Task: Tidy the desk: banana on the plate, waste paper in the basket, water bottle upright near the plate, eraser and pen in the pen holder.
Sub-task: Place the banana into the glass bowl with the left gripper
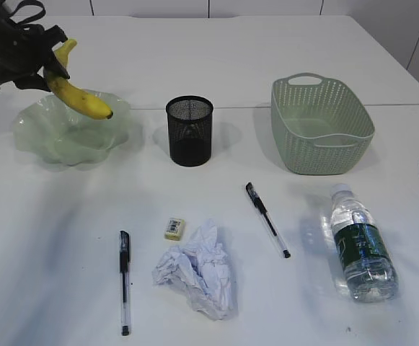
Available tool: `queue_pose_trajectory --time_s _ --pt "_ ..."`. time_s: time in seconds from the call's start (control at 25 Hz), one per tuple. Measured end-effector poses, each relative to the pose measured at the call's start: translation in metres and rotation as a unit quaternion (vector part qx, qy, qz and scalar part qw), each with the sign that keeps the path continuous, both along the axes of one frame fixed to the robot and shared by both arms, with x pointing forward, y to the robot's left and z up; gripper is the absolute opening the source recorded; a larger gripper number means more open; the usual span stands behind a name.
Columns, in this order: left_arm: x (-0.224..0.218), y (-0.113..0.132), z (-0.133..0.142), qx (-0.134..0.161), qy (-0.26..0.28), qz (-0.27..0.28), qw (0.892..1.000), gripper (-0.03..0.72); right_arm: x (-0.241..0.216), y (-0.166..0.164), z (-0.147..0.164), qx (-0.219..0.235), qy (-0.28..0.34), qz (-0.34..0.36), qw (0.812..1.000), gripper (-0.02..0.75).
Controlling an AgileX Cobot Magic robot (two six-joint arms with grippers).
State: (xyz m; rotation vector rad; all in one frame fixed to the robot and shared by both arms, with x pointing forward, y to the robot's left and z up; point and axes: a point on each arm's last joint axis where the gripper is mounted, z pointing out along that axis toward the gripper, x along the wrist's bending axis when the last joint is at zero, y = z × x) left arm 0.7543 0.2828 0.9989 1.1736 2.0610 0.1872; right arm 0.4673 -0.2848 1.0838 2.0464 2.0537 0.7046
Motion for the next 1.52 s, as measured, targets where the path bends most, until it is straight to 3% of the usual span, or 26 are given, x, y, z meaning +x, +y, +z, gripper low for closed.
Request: queue_pose_trajectory --time_s 0.44,1.12,1.52 --pt "0.015 -0.002 -0.051 -0.020 0.040 0.005 0.999 0.265 0.000 0.000 0.000 0.002 0.001 0.000 1.000 0.463" --pt "0.015 -0.002 -0.055 -0.021 0.047 0.003 0.999 0.305 0.000 0.000 0.000 0.002 0.001 0.000 1.000 0.461" --pt "0.013 -0.003 -0.056 -0.024 0.061 -0.002 0.998 0.415 0.000 0.000 0.000 0.003 0.002 0.000 1.000 0.461"
